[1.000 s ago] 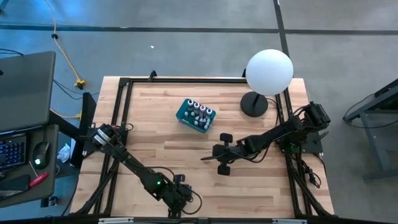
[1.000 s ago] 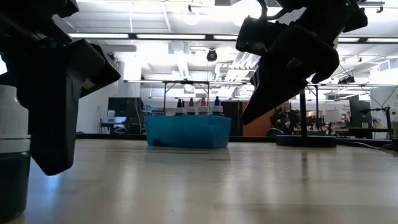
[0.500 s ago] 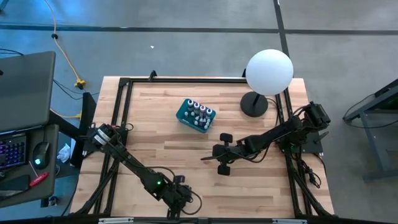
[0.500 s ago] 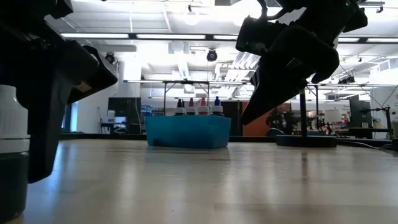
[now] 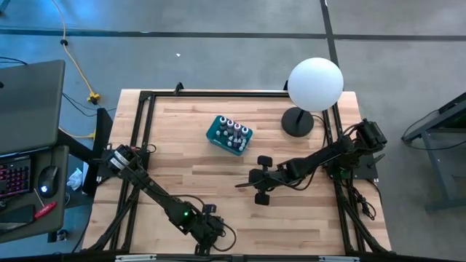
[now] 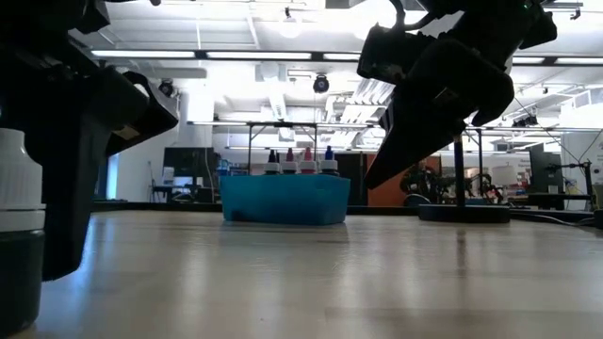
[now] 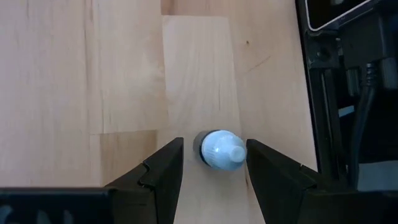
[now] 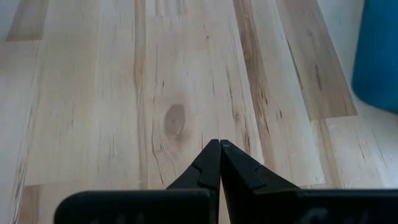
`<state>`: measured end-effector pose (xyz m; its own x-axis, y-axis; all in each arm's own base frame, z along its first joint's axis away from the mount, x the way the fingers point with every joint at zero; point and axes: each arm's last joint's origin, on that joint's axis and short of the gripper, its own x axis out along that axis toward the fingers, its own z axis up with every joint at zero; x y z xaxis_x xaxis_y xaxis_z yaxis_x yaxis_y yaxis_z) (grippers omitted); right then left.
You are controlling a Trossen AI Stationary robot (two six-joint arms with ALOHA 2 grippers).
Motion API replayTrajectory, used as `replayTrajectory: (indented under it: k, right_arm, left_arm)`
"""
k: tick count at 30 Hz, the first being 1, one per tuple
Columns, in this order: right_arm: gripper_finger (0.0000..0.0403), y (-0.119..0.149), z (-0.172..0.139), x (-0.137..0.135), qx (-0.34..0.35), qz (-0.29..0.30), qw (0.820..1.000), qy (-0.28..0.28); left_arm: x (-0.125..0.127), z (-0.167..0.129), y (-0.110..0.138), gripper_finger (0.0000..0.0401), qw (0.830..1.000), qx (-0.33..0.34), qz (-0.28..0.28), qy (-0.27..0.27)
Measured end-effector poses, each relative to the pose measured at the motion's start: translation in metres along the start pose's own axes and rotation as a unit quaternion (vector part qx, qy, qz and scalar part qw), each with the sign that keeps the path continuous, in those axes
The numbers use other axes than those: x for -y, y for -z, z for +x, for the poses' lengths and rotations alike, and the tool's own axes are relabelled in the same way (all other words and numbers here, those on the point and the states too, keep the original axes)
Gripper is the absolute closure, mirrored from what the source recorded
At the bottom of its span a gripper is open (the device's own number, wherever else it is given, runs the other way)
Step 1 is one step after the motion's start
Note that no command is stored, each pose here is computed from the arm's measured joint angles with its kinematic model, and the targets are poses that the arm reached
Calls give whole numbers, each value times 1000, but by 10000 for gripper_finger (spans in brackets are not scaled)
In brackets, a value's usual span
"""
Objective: Pick & Place food coloring
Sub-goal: Put the small purple food coloring bottle into the blue bin
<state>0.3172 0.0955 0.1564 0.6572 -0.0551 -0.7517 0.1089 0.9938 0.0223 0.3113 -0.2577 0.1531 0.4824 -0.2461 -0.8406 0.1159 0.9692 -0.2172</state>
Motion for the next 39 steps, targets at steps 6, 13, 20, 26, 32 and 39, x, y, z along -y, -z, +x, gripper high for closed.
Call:
replayTrajectory:
  k: [6, 13, 20, 26, 32, 39]
  right_arm:
    - [400, 0, 0, 0, 0, 0, 1000, 0]
    - [400, 0, 0, 0, 0, 0, 1000, 0]
    - [400, -1, 0, -1, 2, 1, 1000, -4]
    - [400, -1, 0, -1, 3, 1, 1000, -3]
    - [401, -1, 0, -1, 3, 1, 1000, -4]
    - [401, 2, -2, 1, -14, 0, 1000, 1]
  left_arm:
    - [-1, 0, -1, 229, 1000, 12, 3, -17]
    - [-1, 10, 2, 229, 1000, 10, 6, -15]
    - [0, 17, 2, 229, 1000, 18, 16, -12]
    - [0, 17, 3, 252, 1000, 11, 25, -9]
    - [2, 12, -3, 317, 999, 13, 37, -7]
    - [-10, -12, -32, 339, 998, 21, 32, -57]
